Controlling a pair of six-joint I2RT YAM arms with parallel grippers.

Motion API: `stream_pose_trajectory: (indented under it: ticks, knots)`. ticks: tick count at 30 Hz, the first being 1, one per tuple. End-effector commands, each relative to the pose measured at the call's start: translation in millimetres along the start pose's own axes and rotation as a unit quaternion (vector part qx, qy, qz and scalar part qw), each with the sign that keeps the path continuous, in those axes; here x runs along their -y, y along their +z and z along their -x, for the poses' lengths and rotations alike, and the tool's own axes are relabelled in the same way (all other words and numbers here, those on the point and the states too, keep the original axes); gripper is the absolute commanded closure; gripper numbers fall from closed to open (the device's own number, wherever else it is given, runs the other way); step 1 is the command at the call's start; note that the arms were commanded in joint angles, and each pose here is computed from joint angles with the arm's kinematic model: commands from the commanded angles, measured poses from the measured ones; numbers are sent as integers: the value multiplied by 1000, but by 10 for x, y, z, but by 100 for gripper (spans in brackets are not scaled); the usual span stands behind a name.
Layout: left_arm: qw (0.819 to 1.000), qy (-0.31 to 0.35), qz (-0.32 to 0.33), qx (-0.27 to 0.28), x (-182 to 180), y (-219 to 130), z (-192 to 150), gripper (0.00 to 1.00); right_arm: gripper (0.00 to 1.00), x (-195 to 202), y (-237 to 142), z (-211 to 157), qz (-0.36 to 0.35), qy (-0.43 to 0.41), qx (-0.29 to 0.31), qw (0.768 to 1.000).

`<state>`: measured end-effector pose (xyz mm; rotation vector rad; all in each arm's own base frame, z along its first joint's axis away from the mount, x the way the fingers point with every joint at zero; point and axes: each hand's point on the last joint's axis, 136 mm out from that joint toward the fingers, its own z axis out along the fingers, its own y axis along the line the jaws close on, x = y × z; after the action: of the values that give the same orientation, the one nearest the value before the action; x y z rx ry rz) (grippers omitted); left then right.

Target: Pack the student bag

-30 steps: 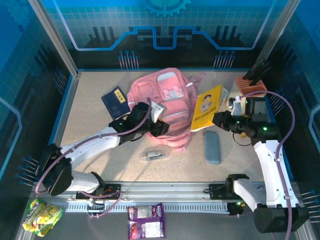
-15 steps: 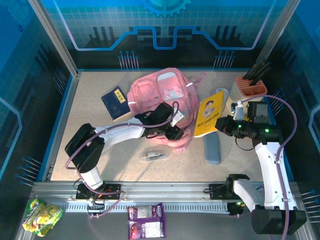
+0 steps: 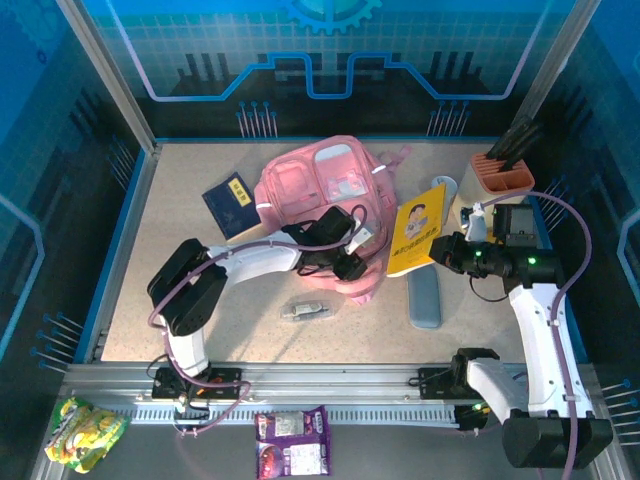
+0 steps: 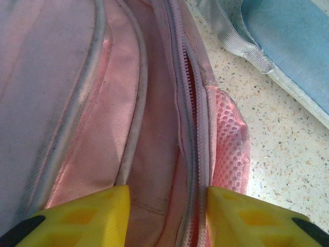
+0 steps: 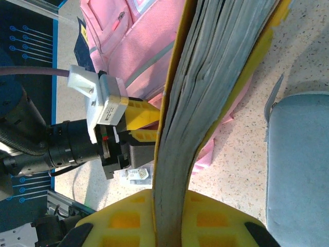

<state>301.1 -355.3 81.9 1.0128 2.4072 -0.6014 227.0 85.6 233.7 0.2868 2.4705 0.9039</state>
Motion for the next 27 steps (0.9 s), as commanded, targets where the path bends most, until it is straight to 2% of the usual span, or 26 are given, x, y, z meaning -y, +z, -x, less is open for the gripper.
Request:
stream_pose_trajectory:
  ticks: [1,5,12,20,24,27]
  knots:
    - [999,3,-33,-21,113,77,-46,53,100,-97,-27,88,28,-22,16,999]
    - [999,1,-14,-35,15,209,-106,52,100,-85,-20,87,27,-21,17,999]
    - [999,0,28,-37,-139,250,-100,70,100,-86,-12,77,29,-22,15,999]
    - [999,7,32,23,-87,-33,170,94,100,-79,-3,87,29,-20,15,999]
    - [998,7,37,45,-79,-194,289,100,100,-57,-15,79,20,-23,16,999]
    - [997,9,39,64,-64,-308,358,100,100,-26,-17,60,13,-22,14,1000]
